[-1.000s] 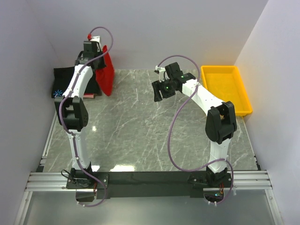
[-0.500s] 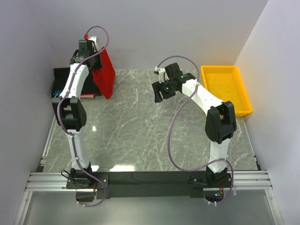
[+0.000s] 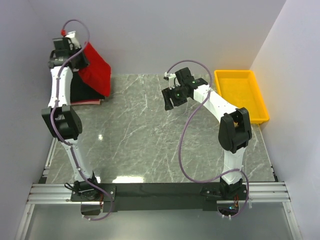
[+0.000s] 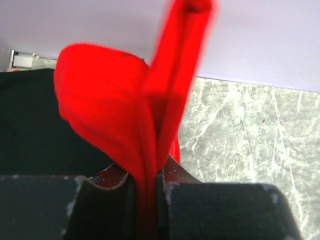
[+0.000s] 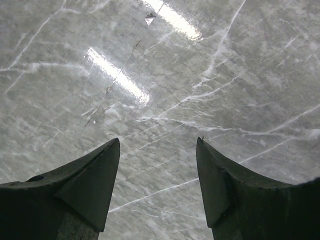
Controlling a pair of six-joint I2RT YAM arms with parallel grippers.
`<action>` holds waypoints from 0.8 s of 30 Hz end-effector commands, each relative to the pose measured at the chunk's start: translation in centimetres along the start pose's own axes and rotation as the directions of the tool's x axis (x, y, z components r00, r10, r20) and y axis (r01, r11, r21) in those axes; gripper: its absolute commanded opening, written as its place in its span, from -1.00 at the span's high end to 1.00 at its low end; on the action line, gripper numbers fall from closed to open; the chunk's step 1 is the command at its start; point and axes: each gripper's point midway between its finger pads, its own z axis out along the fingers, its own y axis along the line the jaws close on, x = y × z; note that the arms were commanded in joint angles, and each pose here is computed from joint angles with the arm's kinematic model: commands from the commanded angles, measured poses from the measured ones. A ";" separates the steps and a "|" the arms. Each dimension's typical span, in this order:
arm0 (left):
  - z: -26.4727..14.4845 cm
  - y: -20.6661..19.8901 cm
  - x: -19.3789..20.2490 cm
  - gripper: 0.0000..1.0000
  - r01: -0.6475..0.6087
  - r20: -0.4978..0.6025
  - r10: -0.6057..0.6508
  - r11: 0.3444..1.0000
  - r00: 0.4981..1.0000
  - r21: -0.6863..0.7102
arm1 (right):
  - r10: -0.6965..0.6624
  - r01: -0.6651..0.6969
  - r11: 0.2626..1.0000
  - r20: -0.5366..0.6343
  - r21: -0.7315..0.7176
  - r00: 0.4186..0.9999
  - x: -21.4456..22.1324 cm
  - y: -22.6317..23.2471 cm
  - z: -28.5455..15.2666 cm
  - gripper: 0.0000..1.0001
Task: Fold and stack the t-shirts
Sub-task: Neatly place the folded tshirt to the corner
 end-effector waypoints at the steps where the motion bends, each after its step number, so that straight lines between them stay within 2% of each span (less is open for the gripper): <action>1: -3.8 -1.0 -5.2 0.95 -0.018 0.123 0.004 0.993 0.992 0.120 | -0.030 0.030 1.000 0.005 0.001 1.000 -0.6 0.3 0.0 -0.38; 4: -2.8 1.7 -3.9 0.93 0.035 0.079 -0.046 0.991 0.996 0.133 | -0.032 0.032 0.999 -0.007 -0.002 0.999 -0.4 0.4 0.3 -0.38; 8: -0.8 6.4 -0.8 0.91 0.069 0.006 -0.069 0.994 0.998 0.085 | -0.034 0.034 0.999 -0.014 0.000 0.999 -0.3 0.3 0.5 -0.38; 10: -0.1 8.0 0.3 0.83 0.056 -0.019 -0.055 0.996 0.998 0.066 | -0.036 0.036 0.999 -0.016 -0.002 0.999 -0.3 0.3 0.6 -0.38; 11: 1.0 9.5 2.3 0.81 0.079 -0.075 -0.076 0.996 0.994 0.047 | -0.036 0.036 0.999 -0.016 -0.002 0.999 -0.3 0.3 0.6 -0.38; 12: 1.4 10.0 2.8 0.79 0.078 -0.088 -0.074 0.996 0.993 0.044 | -0.038 0.038 0.999 -0.019 -0.003 0.999 -0.2 0.4 0.6 -0.38; 18: 3.4 14.7 4.8 0.76 0.013 -0.100 -0.020 0.998 0.995 -0.066 | -0.043 0.043 0.999 -0.031 -0.008 0.999 0.3 0.6 0.6 -0.37; 20: 3.8 16.2 5.0 0.77 -0.057 -0.111 0.045 0.992 0.993 -0.109 | -0.044 0.044 0.999 -0.035 -0.007 0.998 0.5 0.6 0.6 -0.37; 24: 3.8 17.3 4.6 0.75 -0.125 -0.102 0.110 0.981 0.989 -0.151 | -0.046 0.046 0.999 -0.041 -0.009 0.998 0.7 0.7 0.5 -0.37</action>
